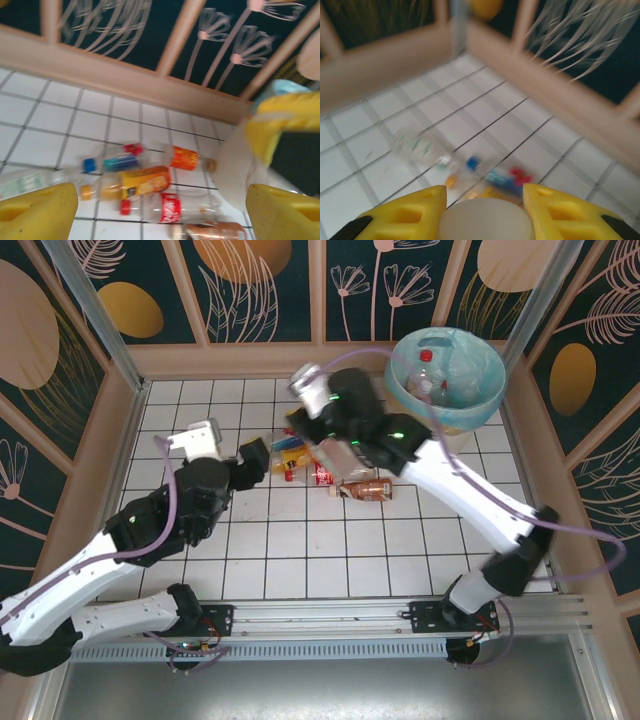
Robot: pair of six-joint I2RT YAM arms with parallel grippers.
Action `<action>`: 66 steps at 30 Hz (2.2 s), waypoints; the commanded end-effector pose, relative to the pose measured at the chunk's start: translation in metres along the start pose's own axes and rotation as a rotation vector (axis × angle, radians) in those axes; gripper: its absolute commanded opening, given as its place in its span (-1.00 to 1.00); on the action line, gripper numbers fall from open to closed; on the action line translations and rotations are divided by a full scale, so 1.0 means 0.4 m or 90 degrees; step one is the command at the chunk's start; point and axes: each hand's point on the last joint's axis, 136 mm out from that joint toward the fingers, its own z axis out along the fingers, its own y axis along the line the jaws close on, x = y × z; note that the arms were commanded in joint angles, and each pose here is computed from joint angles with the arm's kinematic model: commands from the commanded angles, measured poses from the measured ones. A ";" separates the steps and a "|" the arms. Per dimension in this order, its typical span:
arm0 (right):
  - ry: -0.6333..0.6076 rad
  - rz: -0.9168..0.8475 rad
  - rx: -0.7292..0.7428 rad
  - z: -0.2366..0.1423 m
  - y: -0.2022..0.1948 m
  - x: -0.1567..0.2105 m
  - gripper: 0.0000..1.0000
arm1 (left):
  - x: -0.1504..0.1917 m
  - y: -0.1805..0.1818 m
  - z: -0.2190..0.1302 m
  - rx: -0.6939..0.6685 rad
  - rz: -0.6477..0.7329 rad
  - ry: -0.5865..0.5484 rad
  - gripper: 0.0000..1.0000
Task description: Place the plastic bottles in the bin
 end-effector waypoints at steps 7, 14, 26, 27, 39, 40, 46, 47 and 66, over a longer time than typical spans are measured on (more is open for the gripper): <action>-0.396 0.080 0.267 -0.446 -0.421 -0.213 -0.58 | 0.019 -0.470 0.095 0.382 0.054 0.078 0.73; -0.416 0.088 0.377 -0.492 -0.635 -0.159 -0.58 | 0.156 -0.691 0.200 0.525 0.002 0.207 0.60; -0.294 0.145 0.374 -0.354 -0.787 0.051 -0.32 | 0.201 -0.674 0.250 0.484 0.022 0.204 0.61; -0.280 0.148 0.371 -0.342 -0.787 0.073 -0.26 | 0.208 -0.664 0.252 0.477 0.024 0.205 0.62; -0.235 0.163 0.365 -0.316 -0.783 0.137 0.24 | 0.257 -0.578 0.259 0.419 0.015 0.212 0.69; -0.234 0.163 0.364 -0.316 -0.783 0.136 0.22 | 0.255 -0.577 0.259 0.418 0.015 0.210 0.69; -0.189 0.200 0.393 -0.312 -0.810 0.163 0.14 | 0.255 -0.565 0.259 0.407 0.016 0.207 0.69; -0.180 0.220 0.396 -0.311 -0.813 0.172 0.14 | 0.256 -0.560 0.260 0.402 0.017 0.206 0.70; -0.121 0.306 0.016 -0.288 -0.348 0.152 0.28 | 0.254 -0.272 0.270 0.162 0.184 0.079 0.80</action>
